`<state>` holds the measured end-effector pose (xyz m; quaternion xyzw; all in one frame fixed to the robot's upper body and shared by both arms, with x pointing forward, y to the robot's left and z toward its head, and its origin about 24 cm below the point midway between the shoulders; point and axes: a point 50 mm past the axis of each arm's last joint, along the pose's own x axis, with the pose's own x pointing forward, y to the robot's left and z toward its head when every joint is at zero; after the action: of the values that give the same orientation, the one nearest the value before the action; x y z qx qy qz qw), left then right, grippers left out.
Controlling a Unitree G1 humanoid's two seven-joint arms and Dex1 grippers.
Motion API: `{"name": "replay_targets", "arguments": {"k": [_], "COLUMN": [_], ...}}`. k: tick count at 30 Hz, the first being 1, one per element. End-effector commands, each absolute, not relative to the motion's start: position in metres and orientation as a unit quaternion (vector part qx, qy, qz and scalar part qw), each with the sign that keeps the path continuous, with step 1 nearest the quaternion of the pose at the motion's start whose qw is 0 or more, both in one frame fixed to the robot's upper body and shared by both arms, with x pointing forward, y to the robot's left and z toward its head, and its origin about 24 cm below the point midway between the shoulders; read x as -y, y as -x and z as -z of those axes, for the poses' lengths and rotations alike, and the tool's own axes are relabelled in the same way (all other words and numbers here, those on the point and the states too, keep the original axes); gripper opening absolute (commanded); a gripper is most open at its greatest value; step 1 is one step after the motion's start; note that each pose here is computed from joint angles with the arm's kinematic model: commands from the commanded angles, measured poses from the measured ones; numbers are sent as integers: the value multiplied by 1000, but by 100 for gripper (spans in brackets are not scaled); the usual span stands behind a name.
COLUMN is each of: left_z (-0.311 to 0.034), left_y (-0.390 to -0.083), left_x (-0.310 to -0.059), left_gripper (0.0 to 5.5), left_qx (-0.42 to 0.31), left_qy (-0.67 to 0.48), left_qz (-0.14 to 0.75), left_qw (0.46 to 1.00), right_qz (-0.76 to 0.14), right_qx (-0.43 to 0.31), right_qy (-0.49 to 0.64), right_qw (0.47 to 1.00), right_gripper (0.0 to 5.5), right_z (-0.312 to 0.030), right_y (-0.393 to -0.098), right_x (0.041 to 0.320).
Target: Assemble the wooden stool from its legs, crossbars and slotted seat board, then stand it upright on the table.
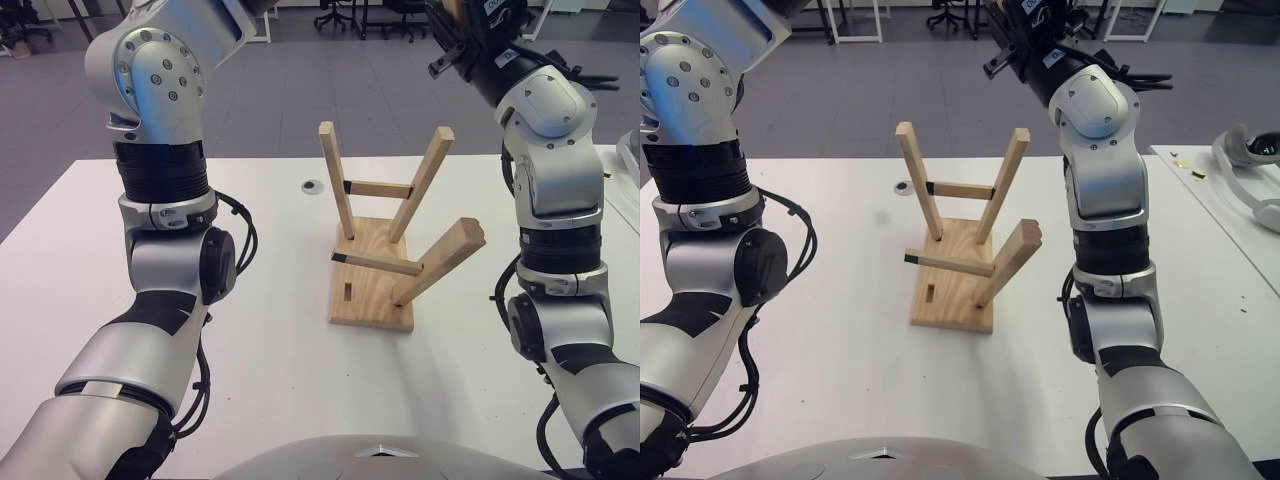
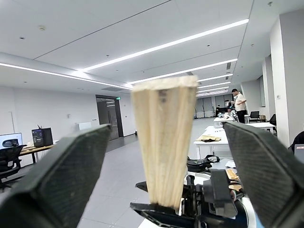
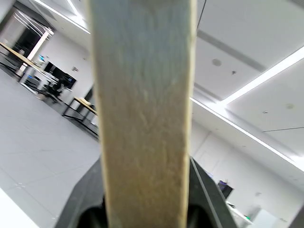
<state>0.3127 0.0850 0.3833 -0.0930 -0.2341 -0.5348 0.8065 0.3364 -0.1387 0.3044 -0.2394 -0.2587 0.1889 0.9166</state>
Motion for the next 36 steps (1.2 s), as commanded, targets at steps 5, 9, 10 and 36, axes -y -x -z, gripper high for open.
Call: {"name": "replay_targets", "arguments": {"k": [5,9,10,36], "left_z": [-383,-383,-384,-376], "left_y": [-313,-315,-316,-316], "left_x": [-86,-86,-86,-79], "left_gripper": [432,432,432,210], "left_qx": [234,232,231,188], "left_qy": [98,108,110,111], "left_qz": [539,533,532,559], "left_qw": [803,806,807,800], "right_qz": [-239,-251,-253,-253], "right_qx": [234,233,234,225], "right_qy": [212,218,220,239], "right_qw": [918,914,913,910], "right_gripper": [102,102,102,102], "right_z": [-295,-293,-293,-291], "right_y": [-335,-334,-333,-324], "right_x": [134,131,131,134]}}
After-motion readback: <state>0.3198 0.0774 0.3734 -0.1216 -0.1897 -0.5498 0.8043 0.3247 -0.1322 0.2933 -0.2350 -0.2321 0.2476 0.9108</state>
